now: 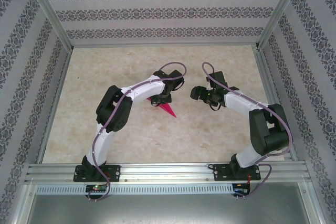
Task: Fold a paper plane with a square sheet of paper (pick it up from the middle)
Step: Move the paper plane to the top-center of the table.
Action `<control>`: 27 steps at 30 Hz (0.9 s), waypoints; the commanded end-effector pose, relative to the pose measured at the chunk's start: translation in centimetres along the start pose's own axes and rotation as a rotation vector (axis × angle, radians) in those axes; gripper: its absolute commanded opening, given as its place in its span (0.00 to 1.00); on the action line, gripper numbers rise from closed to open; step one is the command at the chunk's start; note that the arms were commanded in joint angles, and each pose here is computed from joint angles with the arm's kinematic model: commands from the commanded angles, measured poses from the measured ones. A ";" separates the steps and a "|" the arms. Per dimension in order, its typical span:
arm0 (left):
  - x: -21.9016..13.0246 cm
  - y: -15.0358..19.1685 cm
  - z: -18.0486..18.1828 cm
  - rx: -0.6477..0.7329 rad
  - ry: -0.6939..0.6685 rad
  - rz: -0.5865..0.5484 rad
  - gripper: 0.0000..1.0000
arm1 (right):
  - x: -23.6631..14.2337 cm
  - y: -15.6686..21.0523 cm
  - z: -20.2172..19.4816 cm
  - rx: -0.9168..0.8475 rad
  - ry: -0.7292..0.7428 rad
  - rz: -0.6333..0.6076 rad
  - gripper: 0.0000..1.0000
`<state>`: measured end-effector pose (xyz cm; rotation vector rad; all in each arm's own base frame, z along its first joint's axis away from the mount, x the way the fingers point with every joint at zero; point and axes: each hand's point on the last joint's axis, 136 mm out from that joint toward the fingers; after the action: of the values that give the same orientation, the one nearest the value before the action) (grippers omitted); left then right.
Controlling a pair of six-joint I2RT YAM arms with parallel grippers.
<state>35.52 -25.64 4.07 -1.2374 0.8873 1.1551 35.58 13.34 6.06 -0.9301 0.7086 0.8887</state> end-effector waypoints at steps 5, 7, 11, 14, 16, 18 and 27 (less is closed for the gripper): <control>-4.8 -2.2 0.0 0.001 0.087 -0.115 0.12 | -0.3 -0.9 0.6 0.009 -0.032 -0.030 0.83; -6.6 -2.8 -0.7 0.015 0.173 -0.155 0.11 | -0.8 -1.2 0.7 0.007 -0.044 -0.055 0.84; -9.6 -3.8 -2.6 0.044 0.407 -0.240 0.10 | -2.2 -2.0 1.2 0.013 -0.096 -0.119 0.84; -10.6 -3.9 -3.5 0.052 0.546 -0.282 0.10 | -3.3 -2.5 2.0 0.021 -0.157 -0.163 0.84; -10.9 -3.8 -4.0 0.044 0.623 -0.291 0.08 | -4.0 -2.6 2.7 0.018 -0.199 -0.180 0.83; -10.9 -3.7 -4.5 0.035 0.691 -0.297 0.07 | -4.4 -2.5 3.3 0.018 -0.235 -0.182 0.83; -6.1 -2.5 -6.5 -0.075 0.861 -0.236 0.03 | -3.8 1.1 6.6 -0.017 -0.313 -0.104 0.68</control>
<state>35.57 -31.37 8.37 -1.7597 1.2498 0.5529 34.33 16.55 10.98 -0.8293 0.4265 0.8876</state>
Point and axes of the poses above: each hand's point on the last joint's axis, 136 mm out from that joint toward the fingers, its own x axis out along the fingers, its own z axis along the line the jaws close on, y = z × x, and after that the axes turned 4 degrees about x, right-handed
